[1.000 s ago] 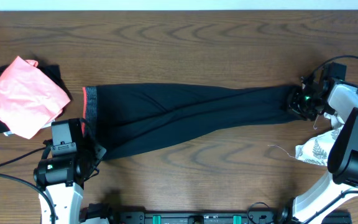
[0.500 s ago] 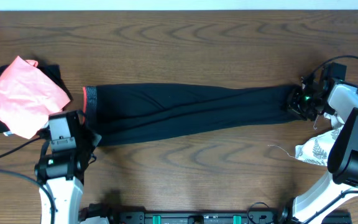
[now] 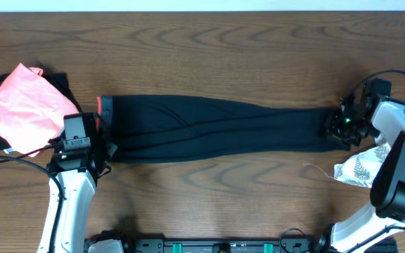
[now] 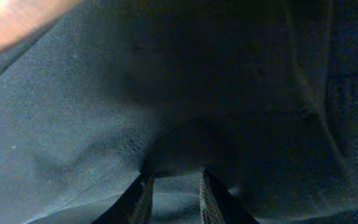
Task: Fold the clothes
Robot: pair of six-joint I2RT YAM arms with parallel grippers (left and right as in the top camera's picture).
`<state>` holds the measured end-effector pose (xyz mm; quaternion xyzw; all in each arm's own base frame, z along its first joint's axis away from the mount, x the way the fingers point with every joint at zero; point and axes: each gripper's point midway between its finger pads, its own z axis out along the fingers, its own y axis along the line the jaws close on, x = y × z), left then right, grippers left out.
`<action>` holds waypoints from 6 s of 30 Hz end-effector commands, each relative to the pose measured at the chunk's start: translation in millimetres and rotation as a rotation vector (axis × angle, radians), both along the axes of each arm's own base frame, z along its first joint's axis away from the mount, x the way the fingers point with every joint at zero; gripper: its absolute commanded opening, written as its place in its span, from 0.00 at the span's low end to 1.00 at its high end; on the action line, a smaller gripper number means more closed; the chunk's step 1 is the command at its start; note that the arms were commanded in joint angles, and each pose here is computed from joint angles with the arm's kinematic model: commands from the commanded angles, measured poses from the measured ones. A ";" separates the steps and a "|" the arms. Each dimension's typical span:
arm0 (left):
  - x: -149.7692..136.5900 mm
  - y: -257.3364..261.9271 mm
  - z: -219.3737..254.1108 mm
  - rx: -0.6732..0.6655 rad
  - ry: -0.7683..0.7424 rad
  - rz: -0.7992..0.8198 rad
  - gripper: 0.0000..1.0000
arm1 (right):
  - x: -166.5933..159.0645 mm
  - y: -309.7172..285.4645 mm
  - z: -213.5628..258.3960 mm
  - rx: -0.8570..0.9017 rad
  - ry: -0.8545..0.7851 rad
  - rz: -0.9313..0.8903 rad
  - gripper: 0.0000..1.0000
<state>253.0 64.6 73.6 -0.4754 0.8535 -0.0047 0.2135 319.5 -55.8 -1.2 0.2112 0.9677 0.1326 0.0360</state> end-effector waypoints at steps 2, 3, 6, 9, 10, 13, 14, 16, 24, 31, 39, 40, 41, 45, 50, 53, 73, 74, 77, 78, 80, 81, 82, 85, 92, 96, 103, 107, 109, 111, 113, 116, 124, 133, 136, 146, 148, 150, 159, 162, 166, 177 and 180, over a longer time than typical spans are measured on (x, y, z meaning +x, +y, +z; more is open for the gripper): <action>4.6 5.9 3.5 0.024 -0.020 0.016 0.06 | -9.0 -22.7 6.0 -0.153 0.014 0.008 0.26; 4.6 5.9 3.5 0.024 -0.020 0.016 0.05 | -9.5 -27.2 8.2 -0.182 0.012 0.013 0.26; 4.6 5.9 3.5 0.024 -0.020 0.016 0.06 | -8.7 -38.8 13.1 -0.252 0.004 0.025 0.25; 4.6 5.9 3.5 0.023 -0.020 0.016 0.06 | -3.4 -39.6 15.8 -0.263 -0.025 0.055 0.25; 4.7 5.9 3.6 0.023 -0.020 0.016 0.06 | -1.7 -39.1 17.2 -0.267 -0.034 0.068 0.24; 4.8 5.6 3.5 0.022 -0.020 0.015 0.06 | 2.0 -38.1 23.5 -0.276 -0.059 0.071 0.25; 4.8 5.6 3.5 0.022 -0.020 0.015 0.06 | 4.1 -38.3 27.1 -0.281 -0.073 0.071 0.25; 5.5 5.8 3.9 0.023 -0.024 0.015 0.06 | 8.7 -39.7 37.0 -0.294 -0.110 0.066 0.25; 10.3 6.6 6.2 0.026 -0.046 0.015 0.06 | 13.7 -41.1 69.5 -0.326 -0.200 0.055 0.27; 19.4 8.0 11.0 0.032 -0.088 0.015 0.06 | 12.8 -45.1 64.2 -0.343 -0.185 0.051 0.29; 19.2 7.9 10.9 0.032 -0.087 0.015 0.06 | 11.1 -48.2 41.4 -0.332 -0.127 0.051 0.29; 19.2 7.9 10.9 0.032 -0.087 0.015 0.06 | 11.3 -46.9 36.3 -0.321 -0.119 0.054 0.29; 19.2 7.9 10.9 0.032 -0.087 0.015 0.06 | 10.7 -46.3 32.2 -0.315 -0.109 0.056 0.28; 19.2 7.9 10.9 0.032 -0.087 0.015 0.06 | 8.6 -45.7 17.8 -0.303 -0.074 0.061 0.27; 19.1 7.9 10.9 0.032 -0.086 0.015 0.06 | 10.8 -46.3 14.9 -0.303 -0.076 0.061 0.27; 19.1 7.9 10.9 0.032 -0.086 0.015 0.06 | 10.8 -46.4 14.9 -0.303 -0.076 0.061 0.25; 19.1 7.9 10.9 0.032 -0.086 0.015 0.06 | 5.4 -40.9 9.5 -0.279 -0.066 0.065 0.01; 19.2 7.9 10.9 0.032 -0.087 0.015 0.06 | 5.7 -39.9 9.5 -0.274 -0.068 0.066 0.01; 19.4 7.7 12.1 0.036 -0.089 0.005 0.06 | 5.6 -35.5 12.5 -0.251 -0.075 0.068 0.01; 19.6 7.8 13.3 0.042 -0.091 -0.007 0.06 | 5.1 -33.4 15.4 -0.240 -0.077 0.070 0.01; 20.1 8.0 17.1 0.055 -0.101 -0.027 0.06 | 3.7 -31.3 27.1 -0.234 -0.086 0.070 0.01; 20.8 8.1 19.1 0.059 -0.108 -0.032 0.06 | 3.2 -31.2 35.2 -0.237 -0.097 0.068 0.01; 21.0 8.2 20.7 0.061 -0.114 -0.032 0.06 | 3.4 -31.0 41.6 -0.240 -0.109 0.066 0.01; 21.9 8.4 24.6 0.064 -0.130 -0.031 0.06 | 3.6 -29.7 72.0 -0.254 -0.176 0.050 0.02; 22.2 7.9 26.1 0.062 -0.137 -0.032 0.06 | -11.9 -24.9 133.1 -0.300 -0.307 0.038 0.01; 24.3 1.4 30.4 0.031 -0.162 -0.051 0.06 | -26.6 -26.5 143.6 -0.331 -0.296 0.029 0.01; 22.6 7.8 54.1 0.049 -0.246 -0.027 0.06 | -45.2 -34.6 139.3 -0.380 -0.213 0.001 0.01; 16.8 17.5 65.7 0.062 -0.284 0.010 0.06 | -54.8 -42.4 137.4 -0.415 -0.164 -0.059 0.01; 12.5 22.2 68.1 0.066 -0.288 0.030 0.06 | -58.8 -43.4 136.4 -0.418 -0.145 -0.081 0.01; 9.0 26.2 68.1 0.068 -0.283 0.047 0.06 | -61.7 -42.4 135.4 -0.411 -0.132 -0.095 0.01; 6.6 28.6 67.0 0.067 -0.276 0.058 0.06 | -64.0 -41.3 134.6 -0.405 -0.122 -0.097 0.01; 4.8 29.6 65.6 0.066 -0.268 0.063 0.06 | -69.4 -37.0 132.6 -0.385 -0.100 -0.089 0.01; 2.9 29.1 64.0 0.063 -0.258 0.063 0.06 | -82.8 -33.1 129.3 -0.370 -0.044 -0.080 0.01; -0.7 28.0 61.1 0.058 -0.240 0.064 0.06 | -87.6 -47.9 132.0 -0.370 -0.044 -0.196 0.01; -3.3 27.3 59.1 0.055 -0.226 0.064 0.06 | -92.5 -59.1 136.2 -0.376 -0.054 -0.254 0.01; -2.9 27.5 66.0 0.055 -0.259 0.077 0.06 | -96.1 -72.5 142.2 -0.382 -0.081 -0.315 0.01; -1.3 28.0 68.4 0.059 -0.272 0.077 0.06 | -94.2 -71.7 142.3 -0.377 -0.089 -0.313 0.01; 2.9 29.2 72.6 0.065 -0.296 0.076 0.06 | -90.4 -71.6 143.2 -0.371 -0.106 -0.314 0.01; 24.6 35.3 85.6 0.087 -0.387 0.075 0.06 | -63.7 -63.4 140.2 -0.317 -0.178 -0.281 0.01; 27.1 36.1 78.7 0.082 -0.365 0.075 0.06 | -55.9 -59.6 133.6 -0.312 -0.171 -0.257 0.01; 31.1 37.2 67.1 0.073 -0.330 0.076 0.06 | -47.7 -55.0 121.1 -0.300 -0.146 -0.228 0.01; 45.6 41.4 63.8 0.078 -0.350 0.075 0.06 | -27.2 -56.7 98.9 -0.295 -0.135 -0.207 0.01; 48.9 42.4 62.6 0.079 -0.353 0.075 0.06 | -20.1 -58.5 92.1 -0.290 -0.139 -0.206 0.01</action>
